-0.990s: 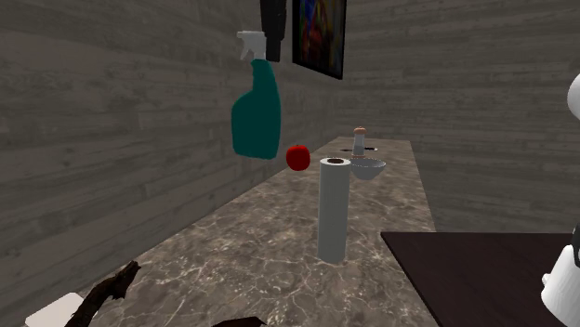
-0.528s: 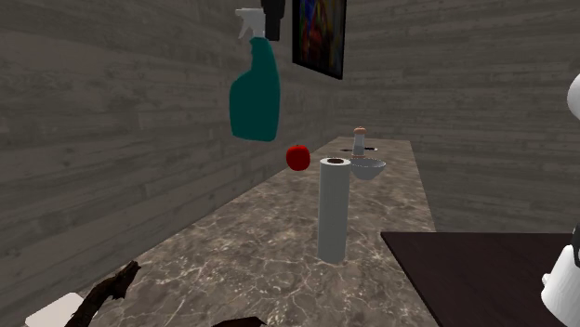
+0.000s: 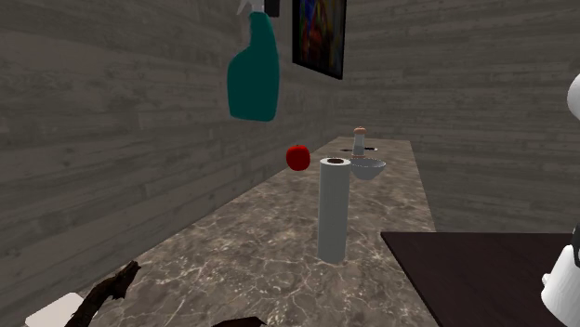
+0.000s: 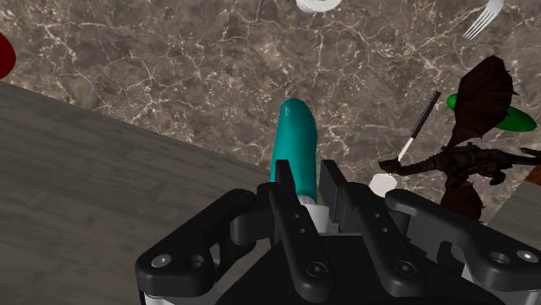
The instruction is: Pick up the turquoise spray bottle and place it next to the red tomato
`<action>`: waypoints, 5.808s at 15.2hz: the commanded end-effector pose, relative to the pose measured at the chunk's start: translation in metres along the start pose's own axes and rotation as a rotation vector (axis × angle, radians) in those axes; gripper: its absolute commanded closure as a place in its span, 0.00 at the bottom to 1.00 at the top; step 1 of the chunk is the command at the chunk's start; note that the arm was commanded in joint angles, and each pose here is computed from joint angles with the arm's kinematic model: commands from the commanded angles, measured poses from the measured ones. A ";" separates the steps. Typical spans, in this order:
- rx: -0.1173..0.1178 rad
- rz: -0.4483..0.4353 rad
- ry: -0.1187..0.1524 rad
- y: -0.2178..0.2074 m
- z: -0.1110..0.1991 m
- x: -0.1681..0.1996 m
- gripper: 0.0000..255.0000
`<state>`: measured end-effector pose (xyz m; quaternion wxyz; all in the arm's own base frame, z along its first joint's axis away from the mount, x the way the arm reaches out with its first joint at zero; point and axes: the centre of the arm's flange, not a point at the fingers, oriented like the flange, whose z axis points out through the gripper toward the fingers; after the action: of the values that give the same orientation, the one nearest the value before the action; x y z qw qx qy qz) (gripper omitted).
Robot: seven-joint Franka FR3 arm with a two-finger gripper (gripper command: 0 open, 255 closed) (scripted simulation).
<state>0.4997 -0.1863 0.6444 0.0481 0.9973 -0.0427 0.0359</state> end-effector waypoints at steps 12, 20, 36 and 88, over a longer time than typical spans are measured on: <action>0.000 0.000 0.000 0.085 -0.005 -0.031 1.00; 0.000 0.000 0.000 0.179 0.024 -0.068 1.00; 0.000 0.000 0.000 0.368 0.082 -0.143 1.00; 0.000 0.000 0.000 0.477 0.304 -0.207 1.00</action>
<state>0.2718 -0.6724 0.3715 0.0479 0.9973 -0.0428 0.0358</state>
